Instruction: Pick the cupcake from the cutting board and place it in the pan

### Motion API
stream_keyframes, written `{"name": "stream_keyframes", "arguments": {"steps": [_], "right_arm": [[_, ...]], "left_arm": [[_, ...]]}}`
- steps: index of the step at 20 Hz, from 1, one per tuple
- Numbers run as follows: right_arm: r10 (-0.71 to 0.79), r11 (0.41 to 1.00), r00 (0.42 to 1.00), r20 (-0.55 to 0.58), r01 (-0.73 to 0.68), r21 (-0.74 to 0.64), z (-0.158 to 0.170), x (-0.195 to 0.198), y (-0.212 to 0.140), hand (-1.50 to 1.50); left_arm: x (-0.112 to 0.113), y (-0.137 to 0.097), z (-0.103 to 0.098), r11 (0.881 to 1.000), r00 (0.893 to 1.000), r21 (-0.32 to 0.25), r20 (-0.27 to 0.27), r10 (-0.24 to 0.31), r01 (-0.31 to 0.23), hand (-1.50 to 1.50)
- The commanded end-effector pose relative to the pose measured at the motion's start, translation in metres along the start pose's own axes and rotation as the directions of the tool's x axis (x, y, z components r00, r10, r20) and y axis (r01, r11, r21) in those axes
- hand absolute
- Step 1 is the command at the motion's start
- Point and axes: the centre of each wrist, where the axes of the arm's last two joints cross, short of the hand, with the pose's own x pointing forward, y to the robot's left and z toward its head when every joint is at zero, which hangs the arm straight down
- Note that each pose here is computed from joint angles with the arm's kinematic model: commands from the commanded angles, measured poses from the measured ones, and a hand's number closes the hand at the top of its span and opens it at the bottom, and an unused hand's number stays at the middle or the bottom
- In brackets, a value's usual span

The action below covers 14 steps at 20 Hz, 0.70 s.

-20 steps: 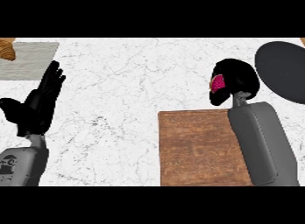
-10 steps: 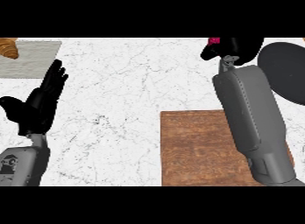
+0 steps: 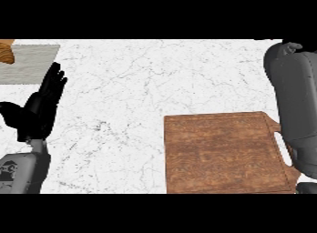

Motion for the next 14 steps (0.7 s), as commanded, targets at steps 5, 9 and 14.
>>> {"name": "stream_keyframes", "arguments": {"steps": [5,9,14], "right_arm": [[0.088,0.99,0.995,-0.051,-0.092,-0.103,-0.07,-0.104,-0.03,1.5],[0.217,0.964,0.971,-0.098,-0.229,-0.133,-0.091,-0.146,-0.039,1.5],[0.226,0.958,0.965,-0.13,-0.244,-0.152,-0.096,-0.197,-0.041,1.5]], "left_arm": [[0.001,0.013,-0.002,1.0,1.0,0.008,-0.008,-0.002,0.002,0.0],[0.003,-0.012,-0.004,1.0,0.999,-0.019,0.034,-0.006,0.007,0.0],[0.004,-0.011,-0.013,0.999,1.0,-0.033,0.021,0.009,-0.008,0.0]]}}
